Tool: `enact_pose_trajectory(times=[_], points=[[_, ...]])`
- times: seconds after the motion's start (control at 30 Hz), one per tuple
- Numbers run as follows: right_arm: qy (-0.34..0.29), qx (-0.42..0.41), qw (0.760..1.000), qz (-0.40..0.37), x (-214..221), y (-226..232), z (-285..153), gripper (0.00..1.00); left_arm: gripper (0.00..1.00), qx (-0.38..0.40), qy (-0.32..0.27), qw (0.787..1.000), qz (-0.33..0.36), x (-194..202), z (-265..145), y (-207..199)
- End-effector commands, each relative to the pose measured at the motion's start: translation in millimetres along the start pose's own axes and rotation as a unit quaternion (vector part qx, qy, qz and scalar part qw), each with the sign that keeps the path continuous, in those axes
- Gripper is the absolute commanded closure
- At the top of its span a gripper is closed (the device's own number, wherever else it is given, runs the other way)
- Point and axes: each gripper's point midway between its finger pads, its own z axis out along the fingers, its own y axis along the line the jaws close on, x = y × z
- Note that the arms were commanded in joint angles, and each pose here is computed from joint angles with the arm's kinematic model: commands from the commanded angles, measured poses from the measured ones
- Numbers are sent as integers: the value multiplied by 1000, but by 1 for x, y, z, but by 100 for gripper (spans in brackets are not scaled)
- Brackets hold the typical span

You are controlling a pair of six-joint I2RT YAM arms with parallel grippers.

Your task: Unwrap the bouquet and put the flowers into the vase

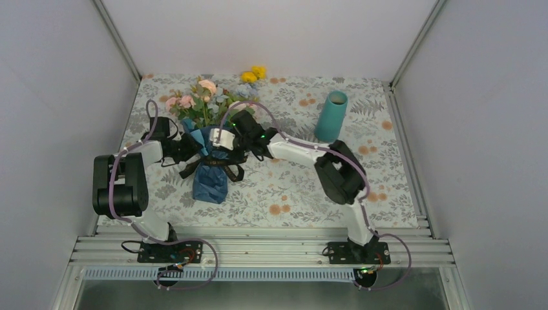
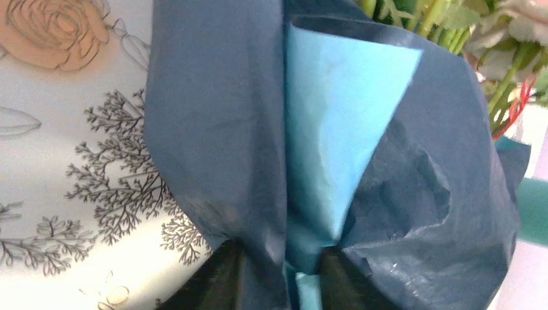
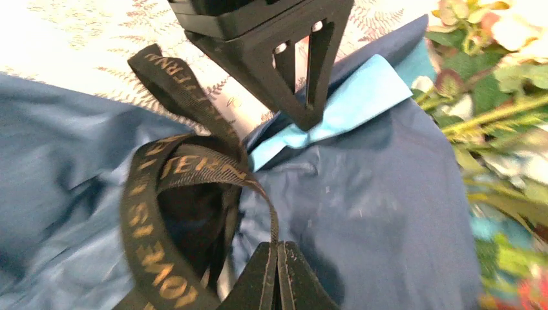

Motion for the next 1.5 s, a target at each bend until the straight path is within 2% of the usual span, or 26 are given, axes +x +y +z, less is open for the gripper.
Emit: enact_pose_trajectory(times=[0.0,0.07,0.1,0.27,0.4,0.63,0.87,1.0,1.13,1.23,1.3,1.37,1.47], points=[[-54,66,996,32,-39,-13,-64,96,81,3,-20,1000,12,-12,1,-3],[-67,80,994,41,-43,-9,-82,96,95,12,-13,1000,18,-10,4,-5],[-74,93,992,46,-45,-10,-93,96,97,15,-11,1000,20,-9,4,-6],[-92,173,978,76,-48,-16,-147,96,98,20,-10,999,39,-5,2,-13],[-109,271,950,108,-42,-29,-204,96,98,16,-7,999,48,-1,2,-15],[-152,353,913,137,-58,-33,-295,96,98,1,-1,999,49,5,6,-13],[-218,433,863,144,-86,-35,-404,96,98,-7,-5,998,57,7,4,-17],[-268,481,820,156,-101,-33,-473,96,98,-14,-11,998,57,7,0,-17],[-320,513,773,194,-102,-30,-522,96,98,-21,-19,998,56,5,-8,-20],[-295,512,773,230,-86,-36,-502,96,96,-27,-34,997,68,0,-21,-32],[-246,509,780,268,-61,-40,-471,96,88,-38,-47,995,85,-3,-32,-42],[-204,501,784,305,-34,-39,-439,96,76,-52,-62,991,107,-7,-44,-52],[-173,459,801,344,-7,-29,-394,95,65,-68,-70,988,121,-5,-54,-59]])
